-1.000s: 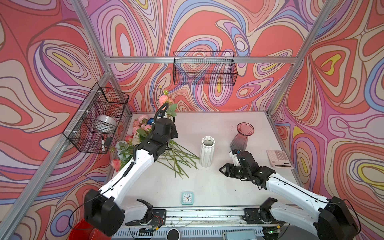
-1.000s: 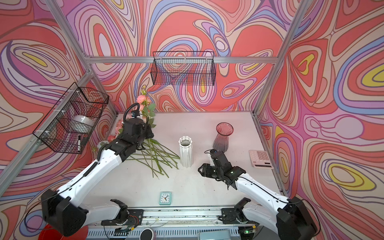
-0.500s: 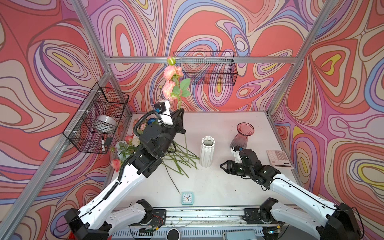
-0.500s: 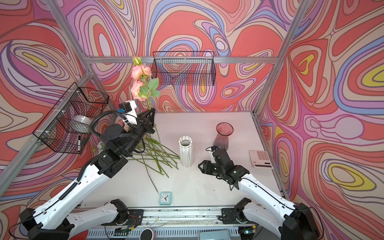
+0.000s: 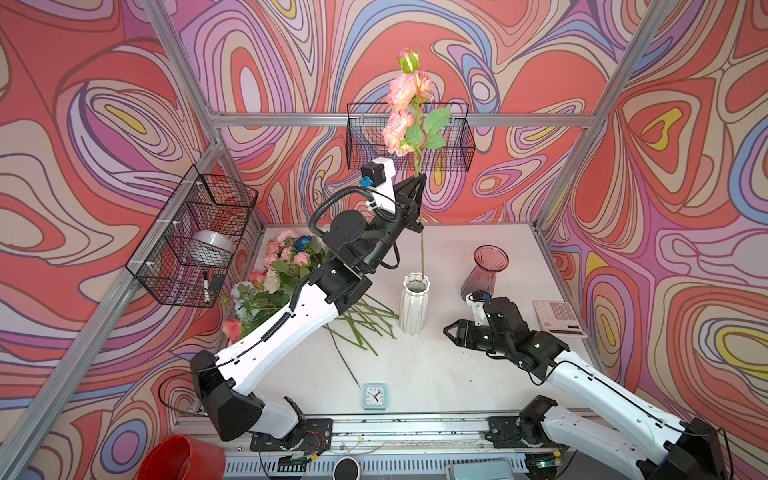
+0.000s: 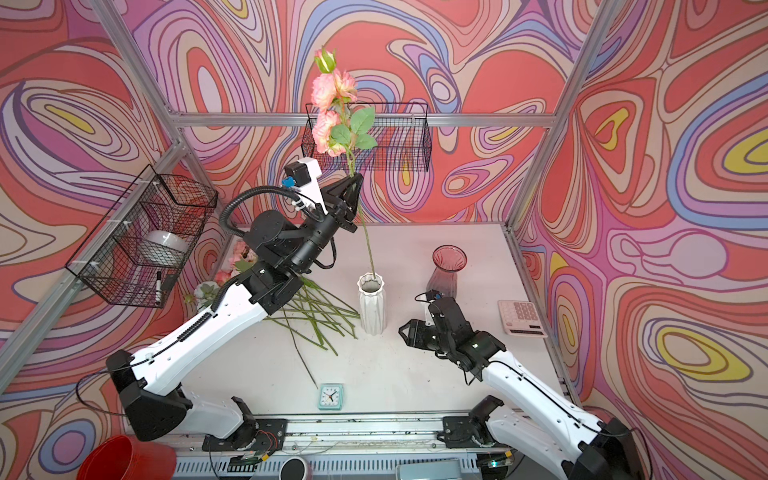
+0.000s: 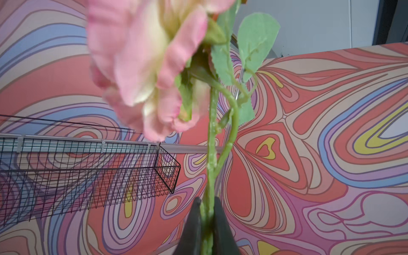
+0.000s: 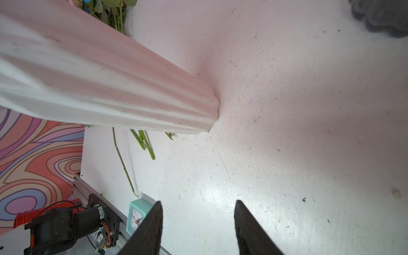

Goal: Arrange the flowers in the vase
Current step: 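Lift the pink rose with the left gripper and lower its stem into the white vase, then open the left gripper to release the rose while the right moves toward the pink vase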

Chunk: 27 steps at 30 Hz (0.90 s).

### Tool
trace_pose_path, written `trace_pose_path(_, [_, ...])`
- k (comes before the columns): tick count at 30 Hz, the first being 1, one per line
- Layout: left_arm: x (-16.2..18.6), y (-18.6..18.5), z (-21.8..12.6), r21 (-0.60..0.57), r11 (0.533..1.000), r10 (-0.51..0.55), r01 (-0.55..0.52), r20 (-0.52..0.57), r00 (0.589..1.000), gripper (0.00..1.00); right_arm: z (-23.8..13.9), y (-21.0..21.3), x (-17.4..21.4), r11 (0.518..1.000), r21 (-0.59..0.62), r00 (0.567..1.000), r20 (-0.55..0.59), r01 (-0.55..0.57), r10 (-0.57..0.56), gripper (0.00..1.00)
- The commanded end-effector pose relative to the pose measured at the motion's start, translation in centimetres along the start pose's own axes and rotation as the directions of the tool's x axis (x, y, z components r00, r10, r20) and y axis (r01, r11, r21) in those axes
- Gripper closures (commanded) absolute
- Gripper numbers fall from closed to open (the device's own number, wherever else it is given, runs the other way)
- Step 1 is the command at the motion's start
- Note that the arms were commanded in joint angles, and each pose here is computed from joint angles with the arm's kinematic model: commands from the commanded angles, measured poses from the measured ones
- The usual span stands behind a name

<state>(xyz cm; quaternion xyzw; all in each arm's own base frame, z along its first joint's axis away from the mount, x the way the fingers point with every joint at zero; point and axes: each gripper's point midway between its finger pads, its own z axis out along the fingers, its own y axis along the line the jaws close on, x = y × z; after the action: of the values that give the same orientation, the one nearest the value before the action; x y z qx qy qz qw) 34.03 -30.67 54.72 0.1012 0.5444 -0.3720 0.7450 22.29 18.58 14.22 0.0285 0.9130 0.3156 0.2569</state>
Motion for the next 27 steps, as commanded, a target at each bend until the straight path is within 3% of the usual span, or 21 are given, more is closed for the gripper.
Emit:
trace_pose_path(1, [0.1,0.3,-0.2,-0.010,0.999,0.032,-0.032,0.047,0.998,1.00,-0.9,0.2,-0.7,1.000,0.009,1.000,0.030,0.008,-0.009,0.47])
trace_pose_path(11, [6.2,2.4,-1.7,-0.057,0.998,0.007,-0.010,-0.051,0.999,1.00,-1.6,0.9,-1.1,1.000,-0.010,0.999,0.040,0.019,-0.018,0.46])
trace_pose_path(21, [12.3,3.7,-5.9,-0.105,0.989,-0.127,0.105,-0.233,0.964,0.76,-4.1,3.0,-3.8,0.997,-0.023,0.988,0.132,0.078,-0.075,0.40])
trace_pose_path(27, [13.4,4.3,-7.4,-0.172,0.975,-0.188,0.138,-0.324,0.927,0.61,-7.1,5.3,-6.4,0.990,-0.038,0.966,0.227,0.138,-0.125,0.35])
